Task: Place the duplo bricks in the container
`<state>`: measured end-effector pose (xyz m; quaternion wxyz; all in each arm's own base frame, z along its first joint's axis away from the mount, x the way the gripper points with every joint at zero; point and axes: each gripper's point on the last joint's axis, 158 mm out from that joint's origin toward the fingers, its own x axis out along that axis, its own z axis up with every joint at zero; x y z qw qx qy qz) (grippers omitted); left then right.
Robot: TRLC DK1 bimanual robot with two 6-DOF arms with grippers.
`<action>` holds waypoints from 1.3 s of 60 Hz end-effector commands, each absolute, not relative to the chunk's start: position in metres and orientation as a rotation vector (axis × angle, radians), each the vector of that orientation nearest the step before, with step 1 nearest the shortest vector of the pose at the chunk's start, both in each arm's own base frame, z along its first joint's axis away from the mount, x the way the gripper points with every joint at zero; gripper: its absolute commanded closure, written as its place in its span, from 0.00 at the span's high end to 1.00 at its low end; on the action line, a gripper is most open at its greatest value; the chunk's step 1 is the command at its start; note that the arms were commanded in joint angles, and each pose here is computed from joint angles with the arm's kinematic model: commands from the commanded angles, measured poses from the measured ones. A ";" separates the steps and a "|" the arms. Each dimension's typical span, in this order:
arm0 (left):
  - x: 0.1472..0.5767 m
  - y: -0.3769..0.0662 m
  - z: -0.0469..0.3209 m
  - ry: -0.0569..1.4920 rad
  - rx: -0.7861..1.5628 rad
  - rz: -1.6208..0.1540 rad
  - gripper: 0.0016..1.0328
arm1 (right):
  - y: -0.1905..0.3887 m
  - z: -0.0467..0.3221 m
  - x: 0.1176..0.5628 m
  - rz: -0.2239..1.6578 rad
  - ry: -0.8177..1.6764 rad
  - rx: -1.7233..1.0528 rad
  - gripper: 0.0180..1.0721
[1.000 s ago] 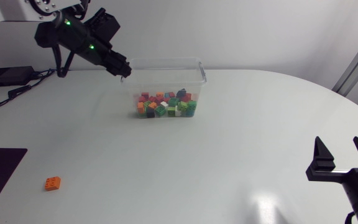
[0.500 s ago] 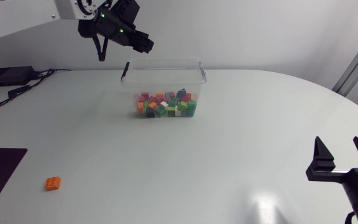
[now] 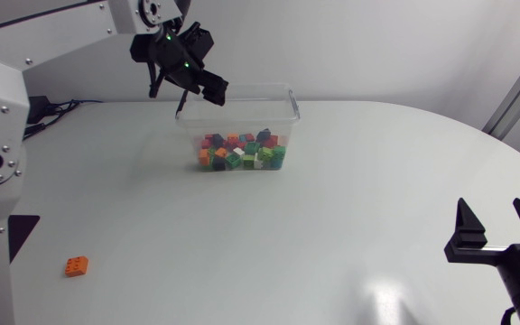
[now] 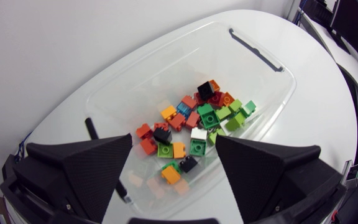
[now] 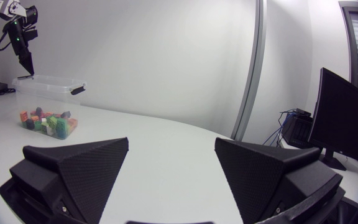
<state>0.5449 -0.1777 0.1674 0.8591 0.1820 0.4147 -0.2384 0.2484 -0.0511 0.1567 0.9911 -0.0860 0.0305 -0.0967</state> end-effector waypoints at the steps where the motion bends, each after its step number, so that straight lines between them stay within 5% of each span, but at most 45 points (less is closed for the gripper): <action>1: 0.523 -0.142 0.218 0.828 0.408 -0.456 0.95 | -0.051 0.148 0.249 -0.195 0.075 -0.148 0.95; 19: 0.417 -0.042 0.198 0.976 0.519 -0.382 0.95 | -0.051 0.148 0.249 -0.195 0.075 -0.148 0.95; 43: 0.306 0.052 0.074 1.290 0.709 -0.532 0.95 | -0.051 0.148 0.249 -0.195 0.075 -0.148 0.95; 56: 0.269 0.074 0.032 1.394 0.855 -0.733 0.95 | -0.051 0.148 0.249 -0.195 0.075 -0.148 0.95; 78: 0.232 0.073 -0.002 1.283 1.126 -0.978 0.95 | -0.051 0.148 0.249 -0.194 0.075 -0.148 0.95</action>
